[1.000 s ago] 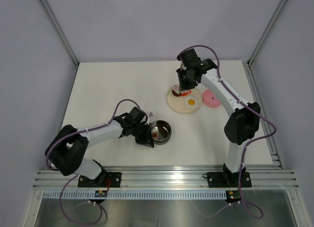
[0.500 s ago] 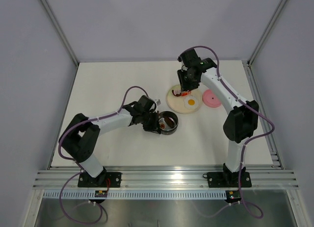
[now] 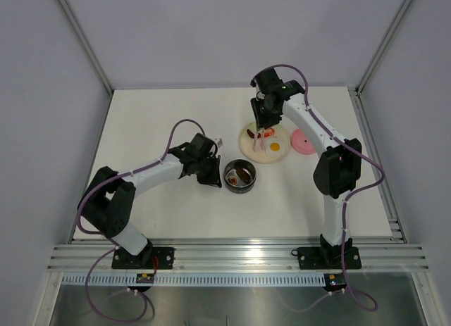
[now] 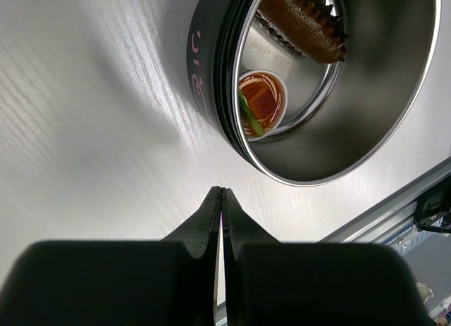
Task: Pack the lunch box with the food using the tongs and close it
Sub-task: Pick up the fake food from the plate.
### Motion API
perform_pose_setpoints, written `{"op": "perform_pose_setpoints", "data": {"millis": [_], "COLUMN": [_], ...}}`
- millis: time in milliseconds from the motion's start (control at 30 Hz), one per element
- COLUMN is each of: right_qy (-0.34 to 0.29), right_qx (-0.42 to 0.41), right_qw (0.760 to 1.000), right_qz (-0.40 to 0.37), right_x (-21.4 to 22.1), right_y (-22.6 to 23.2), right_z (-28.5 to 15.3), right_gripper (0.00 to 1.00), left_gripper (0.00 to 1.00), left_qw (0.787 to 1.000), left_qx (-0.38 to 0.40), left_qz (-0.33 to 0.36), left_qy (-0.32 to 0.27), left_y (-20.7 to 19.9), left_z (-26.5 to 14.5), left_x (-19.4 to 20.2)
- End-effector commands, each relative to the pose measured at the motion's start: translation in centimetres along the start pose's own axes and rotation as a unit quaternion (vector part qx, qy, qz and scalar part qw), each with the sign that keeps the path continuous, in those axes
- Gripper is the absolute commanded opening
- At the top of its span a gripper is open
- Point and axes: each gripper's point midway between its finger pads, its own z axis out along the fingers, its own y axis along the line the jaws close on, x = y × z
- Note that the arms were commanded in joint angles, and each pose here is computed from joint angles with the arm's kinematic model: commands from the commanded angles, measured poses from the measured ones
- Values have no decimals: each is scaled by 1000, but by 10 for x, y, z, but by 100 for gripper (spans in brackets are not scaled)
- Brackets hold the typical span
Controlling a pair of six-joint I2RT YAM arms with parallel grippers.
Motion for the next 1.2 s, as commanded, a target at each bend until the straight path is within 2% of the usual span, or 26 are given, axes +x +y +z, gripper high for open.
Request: {"op": "perform_pose_setpoints", "data": {"millis": [0,67,133,633,800,1167], "right_qy": [-38,-42,-52,-202,-206,-180], "right_qx": [-36,-44,-47,-63,-58,-31], "right_qw": [999,998,998,977,975,980], "right_qz": [-9,-8,-5,-33,-60,-82], "right_x": [-24,-26,-30,-74,-78,-77], "right_y": [11,14,16,19,18,9], "right_z": [-20,-23,-26,-50,-33,-6], "right_gripper": [36,30,29,32,36,37], "left_gripper": [0,0,0,0,0,0], "left_qw": [999,999,999,997,996,996], "left_qx": [15,10,10,-21,-26,-29], "left_qz": [27,27,29,41,43,41], "left_qy": [-39,-35,-39,-70,-67,-67], "left_y": [-14,-13,-13,-10,-8,-8], "left_z": [-17,-18,-21,-44,-45,-44], "left_x": [-22,-21,-22,-34,-33,-35]}}
